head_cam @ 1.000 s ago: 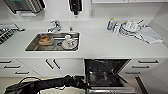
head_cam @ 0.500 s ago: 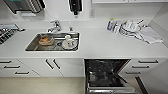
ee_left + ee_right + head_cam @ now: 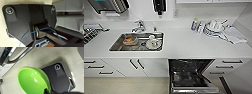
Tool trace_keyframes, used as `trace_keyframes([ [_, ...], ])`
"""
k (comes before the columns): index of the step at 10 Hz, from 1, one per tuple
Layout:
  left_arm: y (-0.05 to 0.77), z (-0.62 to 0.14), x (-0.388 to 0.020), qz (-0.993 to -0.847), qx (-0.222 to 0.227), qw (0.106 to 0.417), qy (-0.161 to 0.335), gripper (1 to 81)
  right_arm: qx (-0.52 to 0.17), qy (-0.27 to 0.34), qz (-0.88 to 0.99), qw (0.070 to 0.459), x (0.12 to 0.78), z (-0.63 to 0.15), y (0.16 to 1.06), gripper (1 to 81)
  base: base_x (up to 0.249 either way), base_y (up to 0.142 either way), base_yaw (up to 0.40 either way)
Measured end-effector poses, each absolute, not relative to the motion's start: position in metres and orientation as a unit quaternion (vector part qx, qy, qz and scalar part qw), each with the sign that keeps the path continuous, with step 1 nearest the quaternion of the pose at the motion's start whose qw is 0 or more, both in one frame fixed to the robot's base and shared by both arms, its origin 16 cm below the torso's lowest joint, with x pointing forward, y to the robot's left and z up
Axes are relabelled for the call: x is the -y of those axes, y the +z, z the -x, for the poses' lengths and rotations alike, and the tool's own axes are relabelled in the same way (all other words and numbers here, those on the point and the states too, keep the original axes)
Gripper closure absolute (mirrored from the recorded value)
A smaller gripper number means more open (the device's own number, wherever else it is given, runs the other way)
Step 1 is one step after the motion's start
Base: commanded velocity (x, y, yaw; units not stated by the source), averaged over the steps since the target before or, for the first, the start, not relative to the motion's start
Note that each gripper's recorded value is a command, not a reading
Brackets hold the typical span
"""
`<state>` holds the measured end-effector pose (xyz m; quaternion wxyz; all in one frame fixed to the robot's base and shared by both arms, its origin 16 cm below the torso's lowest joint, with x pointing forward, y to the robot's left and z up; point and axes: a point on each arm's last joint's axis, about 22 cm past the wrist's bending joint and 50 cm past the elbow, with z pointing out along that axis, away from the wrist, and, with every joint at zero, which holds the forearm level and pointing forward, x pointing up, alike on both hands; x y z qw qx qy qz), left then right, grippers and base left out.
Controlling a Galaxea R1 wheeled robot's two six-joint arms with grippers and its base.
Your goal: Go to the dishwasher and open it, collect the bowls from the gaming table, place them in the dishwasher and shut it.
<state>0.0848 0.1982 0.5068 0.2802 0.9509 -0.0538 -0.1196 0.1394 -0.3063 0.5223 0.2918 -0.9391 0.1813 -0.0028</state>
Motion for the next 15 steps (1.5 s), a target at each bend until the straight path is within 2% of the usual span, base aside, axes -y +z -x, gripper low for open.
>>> trace_keyframes([
  [2,0.484,-0.056,-0.224,-0.959,0.048,0.255,-0.115,1.0,-0.182,-0.036,0.933,0.308,0.305,-0.2,0.535,81.1,0.0,0.0,0.0],
  [6,0.461,0.016,-0.237,-0.964,0.034,0.23,-0.128,1.0,-0.191,-0.086,0.919,0.333,0.302,-0.3,0.562,81.1,0.0,0.0,0.0],
  [9,0.47,0.07,-0.207,-0.957,0.026,0.25,-0.148,1.0,-0.191,-0.108,0.906,0.363,0.269,-0.358,0.573,81.1,0.0,0.0,0.0],
  [10,0.469,0.081,-0.206,-0.957,0.024,0.247,-0.151,1.0,-0.192,-0.117,0.901,0.372,0.258,-0.378,0.575,81.1,0.0,0.0,0.0],
  [13,0.451,0.104,-0.251,-0.968,0.026,0.194,-0.159,1.0,-0.187,-0.121,0.906,0.36,0.236,-0.423,0.556,81.1,0.0,0.0,0.0],
  [15,0.45,0.127,-0.251,-0.969,0.023,0.185,-0.163,1.0,-0.187,-0.128,0.905,0.361,0.221,-0.459,0.557,81.1,0.0,0.0,0.0],
])
